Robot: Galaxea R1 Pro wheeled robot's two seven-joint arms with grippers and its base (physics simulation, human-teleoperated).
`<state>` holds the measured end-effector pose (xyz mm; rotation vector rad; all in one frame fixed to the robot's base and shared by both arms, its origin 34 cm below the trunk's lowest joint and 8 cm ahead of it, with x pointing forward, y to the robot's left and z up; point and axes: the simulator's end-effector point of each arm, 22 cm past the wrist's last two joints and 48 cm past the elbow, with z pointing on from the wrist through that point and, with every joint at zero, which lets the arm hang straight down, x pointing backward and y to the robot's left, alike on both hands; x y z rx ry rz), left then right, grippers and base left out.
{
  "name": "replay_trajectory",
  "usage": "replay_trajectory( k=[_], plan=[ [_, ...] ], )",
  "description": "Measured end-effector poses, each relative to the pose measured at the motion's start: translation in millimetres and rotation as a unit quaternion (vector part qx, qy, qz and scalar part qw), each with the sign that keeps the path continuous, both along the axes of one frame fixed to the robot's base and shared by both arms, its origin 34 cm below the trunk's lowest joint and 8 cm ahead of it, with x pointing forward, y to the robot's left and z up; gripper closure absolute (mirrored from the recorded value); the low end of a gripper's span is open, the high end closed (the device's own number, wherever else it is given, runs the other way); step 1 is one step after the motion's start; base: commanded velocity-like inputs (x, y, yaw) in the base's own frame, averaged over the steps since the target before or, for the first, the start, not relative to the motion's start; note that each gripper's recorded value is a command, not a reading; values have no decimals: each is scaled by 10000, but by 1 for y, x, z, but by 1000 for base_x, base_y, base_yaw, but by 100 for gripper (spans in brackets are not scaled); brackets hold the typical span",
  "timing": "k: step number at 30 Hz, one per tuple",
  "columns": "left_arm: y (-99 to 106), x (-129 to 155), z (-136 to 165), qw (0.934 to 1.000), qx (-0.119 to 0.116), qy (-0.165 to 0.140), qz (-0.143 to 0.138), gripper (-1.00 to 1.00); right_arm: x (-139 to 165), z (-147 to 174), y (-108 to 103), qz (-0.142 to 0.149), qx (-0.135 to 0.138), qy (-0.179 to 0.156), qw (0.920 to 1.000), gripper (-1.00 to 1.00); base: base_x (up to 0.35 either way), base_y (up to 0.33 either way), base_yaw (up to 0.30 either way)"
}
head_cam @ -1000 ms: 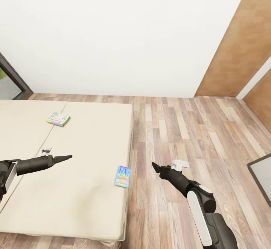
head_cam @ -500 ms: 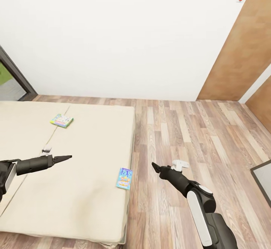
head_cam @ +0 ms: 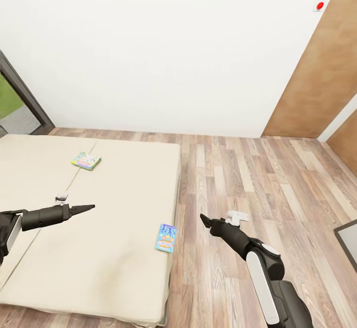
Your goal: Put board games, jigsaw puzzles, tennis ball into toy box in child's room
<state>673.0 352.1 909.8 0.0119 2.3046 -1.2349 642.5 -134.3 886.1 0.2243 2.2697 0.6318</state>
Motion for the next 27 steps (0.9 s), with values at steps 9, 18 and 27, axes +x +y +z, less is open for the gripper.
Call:
replay_trajectory(
  k=[9,18,27],
  plan=[
    [0,1,8,10000,-4,-72,2,-100,2,8,0,0,6,-75,10000,-100,0,0,53],
    [0,2,17,9999,-3,-144,1,-100,3,16,0,-2,13,-151,9999,-100,0,0,5],
    [0,4,25,9998,-5,-218,2,-100,5,24,0,-4,13,-229,9997,-100,0,0,0]
  ],
)
